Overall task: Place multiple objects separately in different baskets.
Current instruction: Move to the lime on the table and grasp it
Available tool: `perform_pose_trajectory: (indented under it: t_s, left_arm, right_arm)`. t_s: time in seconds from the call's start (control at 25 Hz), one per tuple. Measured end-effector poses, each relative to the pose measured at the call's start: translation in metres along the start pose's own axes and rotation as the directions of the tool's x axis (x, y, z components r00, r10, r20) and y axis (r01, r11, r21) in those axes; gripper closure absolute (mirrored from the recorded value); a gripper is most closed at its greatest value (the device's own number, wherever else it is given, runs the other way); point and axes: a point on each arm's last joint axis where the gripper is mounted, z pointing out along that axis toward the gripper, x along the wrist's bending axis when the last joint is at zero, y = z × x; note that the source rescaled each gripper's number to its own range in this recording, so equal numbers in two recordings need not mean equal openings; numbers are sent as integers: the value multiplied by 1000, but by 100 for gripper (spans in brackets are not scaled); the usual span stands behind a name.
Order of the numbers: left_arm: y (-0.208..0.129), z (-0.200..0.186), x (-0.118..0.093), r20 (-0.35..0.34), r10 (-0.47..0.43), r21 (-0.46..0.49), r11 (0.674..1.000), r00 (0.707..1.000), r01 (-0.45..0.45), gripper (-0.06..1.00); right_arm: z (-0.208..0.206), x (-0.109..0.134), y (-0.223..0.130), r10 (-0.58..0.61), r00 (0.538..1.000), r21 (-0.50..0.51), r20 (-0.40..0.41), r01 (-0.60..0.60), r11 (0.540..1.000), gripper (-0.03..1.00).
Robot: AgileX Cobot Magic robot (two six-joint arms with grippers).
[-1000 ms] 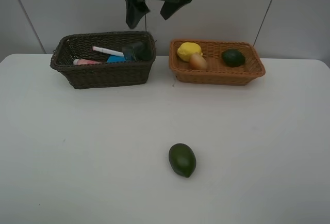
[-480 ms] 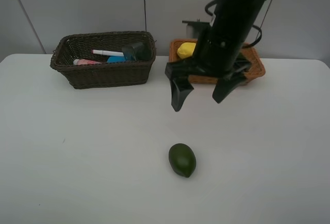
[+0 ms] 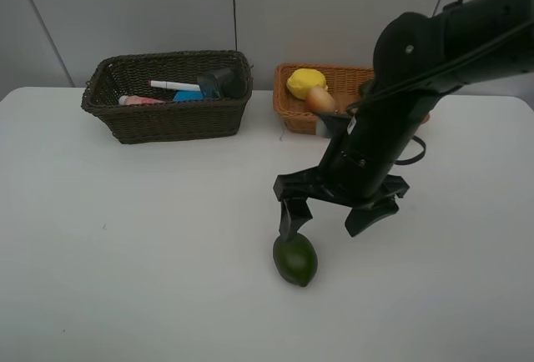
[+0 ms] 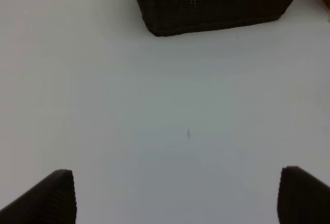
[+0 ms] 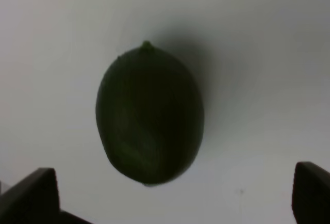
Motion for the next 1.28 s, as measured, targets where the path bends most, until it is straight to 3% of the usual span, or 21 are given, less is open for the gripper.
perform_pose_trajectory:
  t_s: [0.24, 0.64, 0.92, 1.04, 1.2, 1.28]
  left_arm:
    - [0, 0, 0, 0, 0, 0, 1000, 1000, 0, -5]
    - [0, 0, 0, 0, 0, 0, 1000, 1000, 0, -5]
    - [0, 0, 0, 0, 0, 0, 1000, 1000, 0, -5]
    - [0, 0, 0, 0, 0, 0, 1000, 1000, 0, -5]
    - [0, 0, 0, 0, 0, 0, 1000, 1000, 0, -5]
    - [0, 0, 0, 0, 0, 0, 1000, 1000, 0, -5]
  right_arm:
    - [2, 1, 4, 6, 1000, -36, -11, -6, 999, -3]
    - [54, 14, 4, -36, 999, 41, 33, 35, 999, -3]
    - [65, 10, 5, -53, 997, 54, 60, 50, 997, -2]
    - [72, 7, 5, -62, 995, 75, 78, 56, 996, 7]
    - [75, 6, 5, -65, 994, 85, 85, 57, 995, 44]
    - [75, 6, 5, -66, 994, 87, 85, 58, 995, 43]
